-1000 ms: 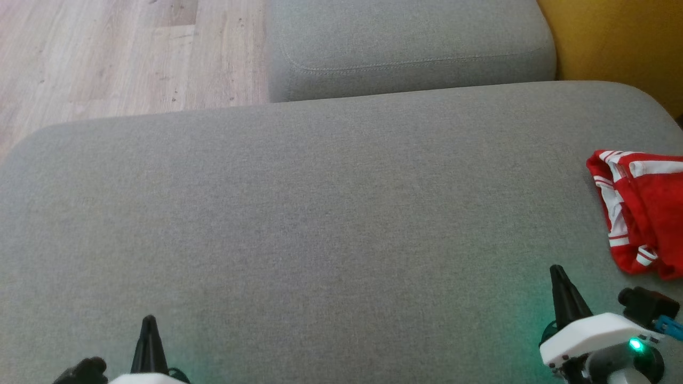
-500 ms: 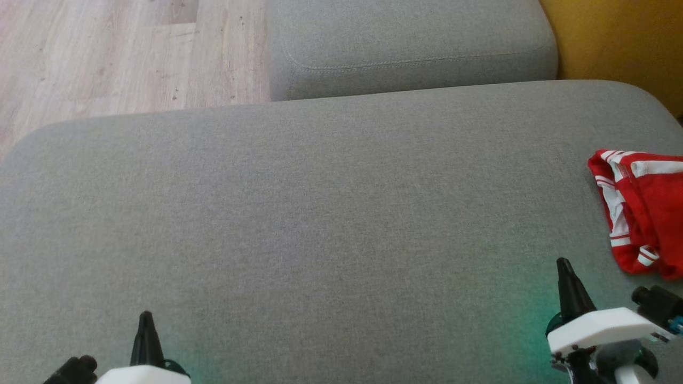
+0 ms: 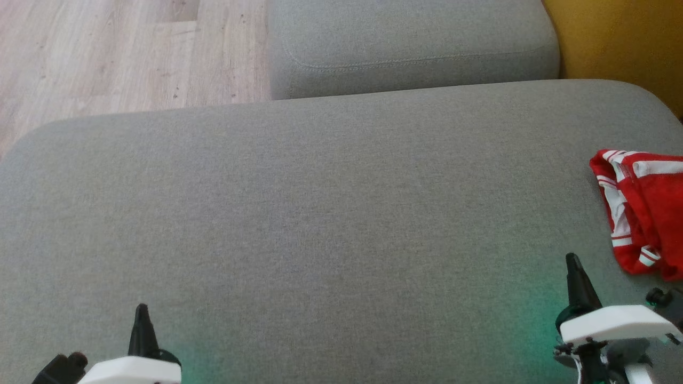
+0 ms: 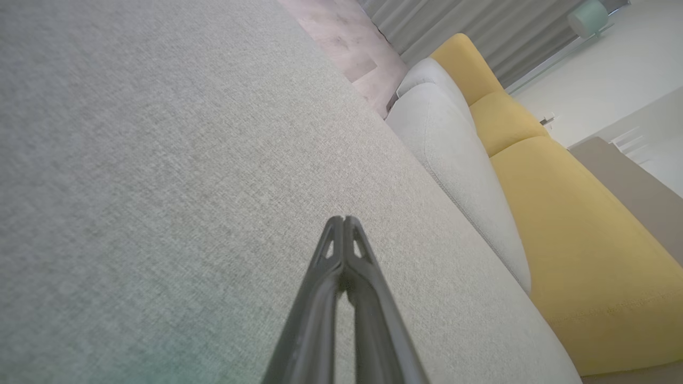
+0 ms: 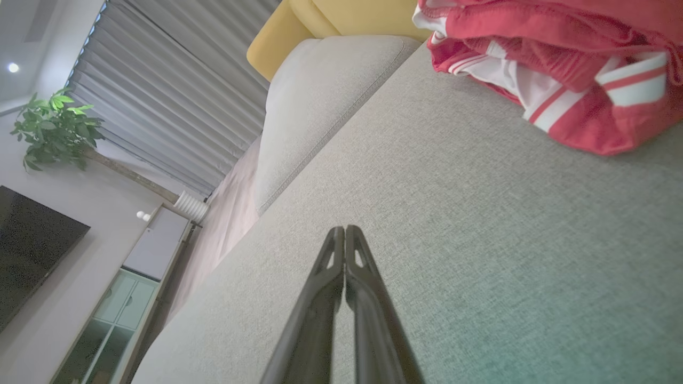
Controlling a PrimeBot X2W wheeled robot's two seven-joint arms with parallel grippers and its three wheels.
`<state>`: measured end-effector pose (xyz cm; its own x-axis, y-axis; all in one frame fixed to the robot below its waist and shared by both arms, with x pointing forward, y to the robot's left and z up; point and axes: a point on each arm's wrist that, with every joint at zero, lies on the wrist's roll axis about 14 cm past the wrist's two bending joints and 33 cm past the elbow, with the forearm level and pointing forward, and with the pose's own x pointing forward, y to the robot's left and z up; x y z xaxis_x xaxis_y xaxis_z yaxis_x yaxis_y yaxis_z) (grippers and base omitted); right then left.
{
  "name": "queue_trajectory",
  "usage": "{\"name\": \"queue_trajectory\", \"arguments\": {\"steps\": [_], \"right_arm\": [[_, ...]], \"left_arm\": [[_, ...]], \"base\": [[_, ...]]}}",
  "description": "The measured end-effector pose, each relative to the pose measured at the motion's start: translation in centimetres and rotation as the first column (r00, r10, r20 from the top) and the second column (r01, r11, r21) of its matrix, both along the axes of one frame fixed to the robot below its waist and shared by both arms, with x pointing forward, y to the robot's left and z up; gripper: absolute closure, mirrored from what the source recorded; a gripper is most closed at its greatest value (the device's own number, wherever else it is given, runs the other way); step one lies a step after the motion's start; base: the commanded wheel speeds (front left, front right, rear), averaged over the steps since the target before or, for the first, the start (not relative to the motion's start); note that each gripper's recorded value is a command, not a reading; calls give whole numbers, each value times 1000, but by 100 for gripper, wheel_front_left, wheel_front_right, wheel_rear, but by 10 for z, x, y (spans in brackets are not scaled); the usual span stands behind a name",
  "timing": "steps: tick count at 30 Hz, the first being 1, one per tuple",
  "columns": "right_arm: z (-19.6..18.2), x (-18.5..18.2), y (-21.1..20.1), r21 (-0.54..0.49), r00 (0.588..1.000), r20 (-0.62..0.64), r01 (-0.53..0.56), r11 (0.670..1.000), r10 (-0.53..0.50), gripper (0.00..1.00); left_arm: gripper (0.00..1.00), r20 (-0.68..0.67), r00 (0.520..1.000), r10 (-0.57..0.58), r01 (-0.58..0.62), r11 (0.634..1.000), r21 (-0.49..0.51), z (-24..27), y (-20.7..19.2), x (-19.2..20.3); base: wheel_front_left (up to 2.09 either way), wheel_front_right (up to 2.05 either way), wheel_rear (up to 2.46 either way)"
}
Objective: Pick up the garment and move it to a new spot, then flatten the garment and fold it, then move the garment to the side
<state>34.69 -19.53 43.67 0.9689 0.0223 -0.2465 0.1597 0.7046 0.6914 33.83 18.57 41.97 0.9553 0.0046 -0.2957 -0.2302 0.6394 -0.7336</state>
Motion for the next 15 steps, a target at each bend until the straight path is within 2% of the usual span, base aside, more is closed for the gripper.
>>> {"name": "queue_trajectory", "arguments": {"steps": [15], "right_arm": [[8, 6, -4, 167, 998, 18, 48, 985, -52, 100]], "left_arm": [[100, 17, 999, 38, -35, 987, -155, 8, 0, 8]], "base": [[0, 0, 0]]}}
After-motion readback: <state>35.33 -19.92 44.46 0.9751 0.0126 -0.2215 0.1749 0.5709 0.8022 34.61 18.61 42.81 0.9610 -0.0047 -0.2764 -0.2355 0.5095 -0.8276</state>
